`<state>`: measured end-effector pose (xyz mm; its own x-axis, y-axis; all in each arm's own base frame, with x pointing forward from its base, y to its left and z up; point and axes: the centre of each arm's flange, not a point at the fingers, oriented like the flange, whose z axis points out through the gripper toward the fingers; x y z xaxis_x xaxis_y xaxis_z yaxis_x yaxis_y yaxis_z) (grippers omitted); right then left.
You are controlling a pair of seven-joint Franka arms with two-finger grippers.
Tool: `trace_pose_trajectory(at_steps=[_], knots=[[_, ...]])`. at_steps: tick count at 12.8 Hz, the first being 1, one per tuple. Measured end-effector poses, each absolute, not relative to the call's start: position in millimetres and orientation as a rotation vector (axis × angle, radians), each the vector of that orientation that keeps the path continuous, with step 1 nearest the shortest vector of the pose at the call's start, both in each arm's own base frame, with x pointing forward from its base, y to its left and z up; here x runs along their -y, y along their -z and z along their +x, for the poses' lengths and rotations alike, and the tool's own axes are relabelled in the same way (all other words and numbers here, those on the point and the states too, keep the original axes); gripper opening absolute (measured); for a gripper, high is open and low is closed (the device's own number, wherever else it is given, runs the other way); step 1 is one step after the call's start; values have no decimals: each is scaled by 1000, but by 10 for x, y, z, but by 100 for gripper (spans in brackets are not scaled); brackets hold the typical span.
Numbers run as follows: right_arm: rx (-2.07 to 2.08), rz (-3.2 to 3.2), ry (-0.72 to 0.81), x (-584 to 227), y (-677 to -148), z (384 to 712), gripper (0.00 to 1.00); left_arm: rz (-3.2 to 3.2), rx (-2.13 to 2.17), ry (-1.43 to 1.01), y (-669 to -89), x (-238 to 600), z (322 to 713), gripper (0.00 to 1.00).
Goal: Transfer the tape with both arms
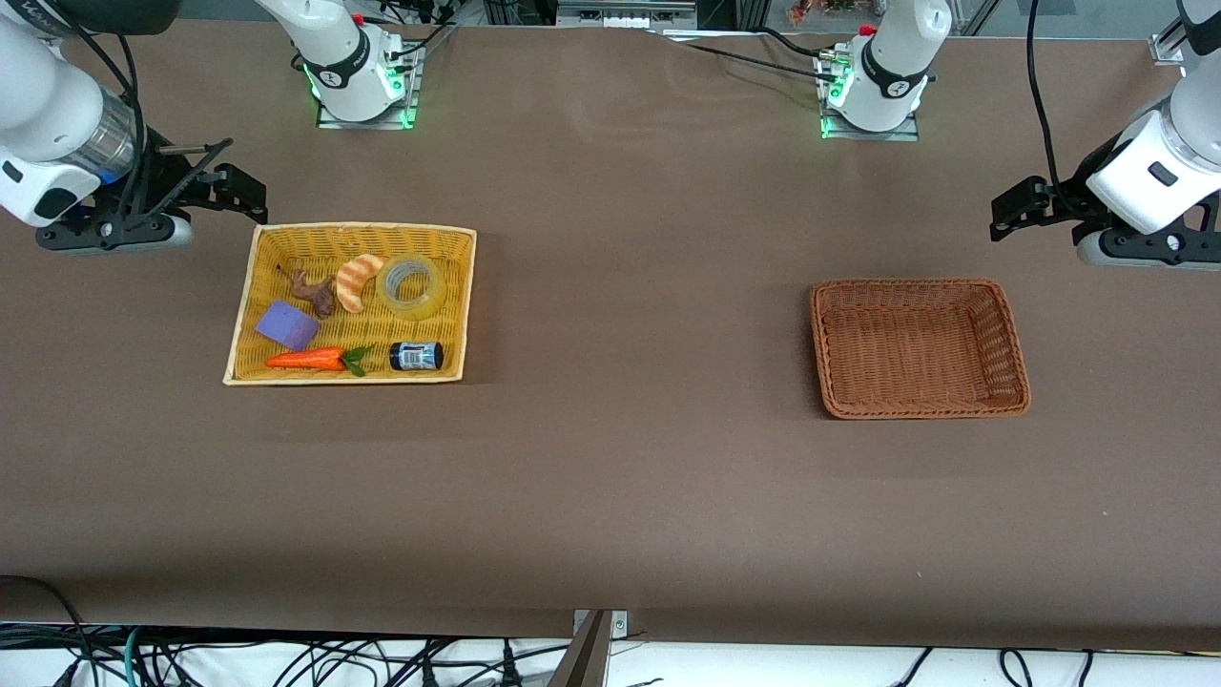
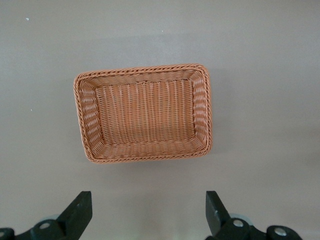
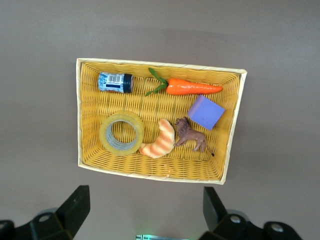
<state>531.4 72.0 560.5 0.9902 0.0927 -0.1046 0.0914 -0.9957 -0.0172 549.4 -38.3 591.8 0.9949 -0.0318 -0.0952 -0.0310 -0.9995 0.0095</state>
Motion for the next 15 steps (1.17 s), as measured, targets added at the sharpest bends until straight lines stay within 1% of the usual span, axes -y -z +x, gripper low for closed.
trace_pose_trajectory(at_steps=[3, 11, 15], knots=[[145, -3121, -188, -718, -5596, 5298, 100, 3130, 49, 150, -5918, 383, 5494, 100], [147, -3121, -181, -719, -5639, 5301, 100, 3130, 49, 150, -5918, 383, 5494, 100], [148, -3121, -213, -716, -5624, 5278, 100, 3130, 49, 150, -5918, 383, 5494, 100]])
